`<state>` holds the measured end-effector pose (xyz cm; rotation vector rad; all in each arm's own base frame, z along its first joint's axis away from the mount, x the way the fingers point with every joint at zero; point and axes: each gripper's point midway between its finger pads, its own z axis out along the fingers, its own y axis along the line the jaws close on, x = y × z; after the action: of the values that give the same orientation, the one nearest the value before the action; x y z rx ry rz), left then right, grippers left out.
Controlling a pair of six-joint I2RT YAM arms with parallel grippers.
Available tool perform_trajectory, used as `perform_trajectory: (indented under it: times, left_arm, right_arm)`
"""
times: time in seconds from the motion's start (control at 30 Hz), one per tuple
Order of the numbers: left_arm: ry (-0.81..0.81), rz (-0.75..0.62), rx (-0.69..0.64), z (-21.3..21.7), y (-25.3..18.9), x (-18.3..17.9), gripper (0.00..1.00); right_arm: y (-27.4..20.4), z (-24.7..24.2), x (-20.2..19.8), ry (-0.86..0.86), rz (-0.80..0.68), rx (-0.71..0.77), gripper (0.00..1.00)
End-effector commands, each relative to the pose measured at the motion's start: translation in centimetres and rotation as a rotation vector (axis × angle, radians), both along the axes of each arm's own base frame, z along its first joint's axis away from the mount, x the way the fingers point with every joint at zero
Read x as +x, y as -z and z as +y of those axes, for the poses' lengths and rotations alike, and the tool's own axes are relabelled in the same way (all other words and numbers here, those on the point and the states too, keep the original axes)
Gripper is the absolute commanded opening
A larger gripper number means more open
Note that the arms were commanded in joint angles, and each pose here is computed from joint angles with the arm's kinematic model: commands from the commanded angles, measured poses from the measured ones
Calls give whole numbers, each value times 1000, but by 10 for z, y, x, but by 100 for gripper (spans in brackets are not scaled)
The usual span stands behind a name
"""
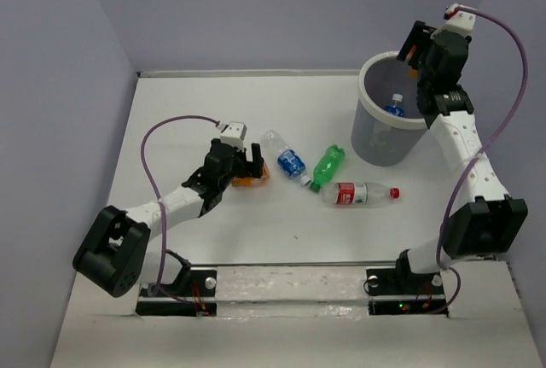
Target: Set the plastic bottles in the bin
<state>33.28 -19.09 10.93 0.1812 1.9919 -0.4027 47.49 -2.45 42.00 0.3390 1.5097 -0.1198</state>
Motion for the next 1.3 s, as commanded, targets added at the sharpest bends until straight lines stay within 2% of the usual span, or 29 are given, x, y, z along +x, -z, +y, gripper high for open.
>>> perform_trajectory:
  times: [0.0, 0.17, 0.23, 0.3, 0.33, 0.37, 0.4, 0.43, 0.47, 0.57, 0.67, 0.77, 0.97, 1.27]
  left_arm:
    - [34, -49, -64, -10, -21, -4, 99]
    - [32, -39, -84, -20, -33, -6, 99]
    - [38, -36, -64, -24, -36, -6, 99]
    - [-6, -23, -29, -19, -33, -3, 99]
    - [-47, -13, -27, -15, -29, -1, 99]
    - [-65, -8, -36, -13, -29, -1, 99]
    - [-86, -9, -47, -11, -31, -1, 99]
    - [-111, -26, -86, -9, -41, -1, 99]
    - [-132, -45, -101, -6, -50, 0, 99]
    - [-171, -96, -155, 1, -80, -1, 99]
    - [-203, -113, -160, 9, -89, -2, 99]
    - [-277, -70, -141, 22, -73, -4, 99]
    - [-253, -13, -124, 20, -56, -12, 99]
    - [-304, 14, -75, 34, -45, -17, 99]
  right_arm:
    - [-8, 5, -8, -69, 29, 26, 99]
    - [-33, 38, -32, -251, -28, 94, 100]
    - [-41, 81, -54, -433, -52, 130, 100]
    - [-21, 114, -69, -545, -19, 156, 100]
    - [-32, 148, -92, -653, -60, 160, 100]
    - [-25, 166, -102, -709, -56, 163, 100]
    - [3, 184, -108, -751, -8, 166, 100]
    - [3, 200, -119, -799, -31, 165, 100]
    - [25, 229, -133, -887, 18, 162, 100]
    - [65, 266, -140, -979, 118, 115, 99]
    - [117, 278, -122, -973, 267, 59, 100]
    - [165, 294, -107, -996, 431, 1, 100]
    - [241, 318, -88, -968, 625, -87, 100]
    - [306, 349, -85, -968, 761, -126, 100]
